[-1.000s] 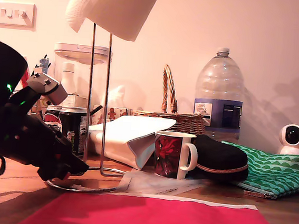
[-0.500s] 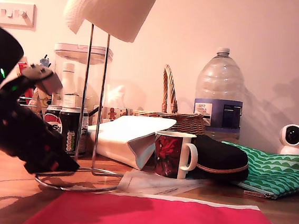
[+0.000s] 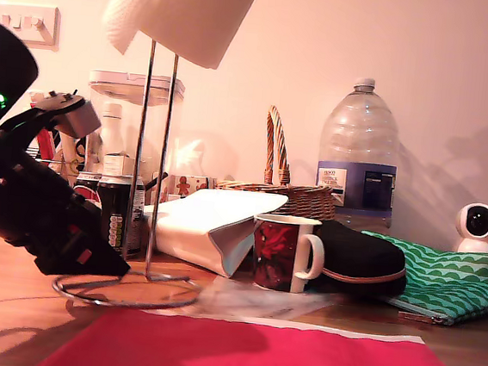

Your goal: Insert the paper towel roll into the metallic stand.

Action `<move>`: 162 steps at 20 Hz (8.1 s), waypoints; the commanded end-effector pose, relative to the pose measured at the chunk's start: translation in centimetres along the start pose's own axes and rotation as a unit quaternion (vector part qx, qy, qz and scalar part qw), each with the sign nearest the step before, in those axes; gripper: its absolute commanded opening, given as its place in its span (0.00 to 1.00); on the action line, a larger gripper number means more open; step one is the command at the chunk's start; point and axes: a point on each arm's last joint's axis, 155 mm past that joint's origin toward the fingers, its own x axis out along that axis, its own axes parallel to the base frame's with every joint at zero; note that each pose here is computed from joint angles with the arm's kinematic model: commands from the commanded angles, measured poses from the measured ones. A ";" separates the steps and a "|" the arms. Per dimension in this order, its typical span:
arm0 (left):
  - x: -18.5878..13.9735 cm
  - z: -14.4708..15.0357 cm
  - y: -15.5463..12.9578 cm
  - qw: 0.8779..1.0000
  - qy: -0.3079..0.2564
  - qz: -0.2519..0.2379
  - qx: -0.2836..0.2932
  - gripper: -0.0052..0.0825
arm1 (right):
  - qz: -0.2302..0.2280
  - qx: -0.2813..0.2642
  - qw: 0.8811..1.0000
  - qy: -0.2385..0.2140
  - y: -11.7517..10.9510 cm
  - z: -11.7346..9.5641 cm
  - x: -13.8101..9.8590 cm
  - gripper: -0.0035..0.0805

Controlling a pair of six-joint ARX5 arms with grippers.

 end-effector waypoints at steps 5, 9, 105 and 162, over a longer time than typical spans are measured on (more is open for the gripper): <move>-0.6 1.1 -2.4 0.999 -0.009 -0.031 0.002 0.04 | 0.008 -0.008 1.000 0.000 0.6 0.2 1.0 0.03; -0.5 0.0 -3.6 0.999 0.017 -0.040 0.000 0.04 | 0.013 -0.012 1.000 0.002 1.1 0.1 1.0 0.03; -2.1 -2.1 -0.7 0.991 0.092 0.059 0.077 0.04 | -0.021 -0.054 0.996 0.061 2.4 -4.1 3.3 0.03; -19.0 11.9 -1.0 0.972 -0.201 0.091 -0.075 0.04 | -0.058 -0.056 0.978 0.191 -0.5 -9.4 12.9 0.28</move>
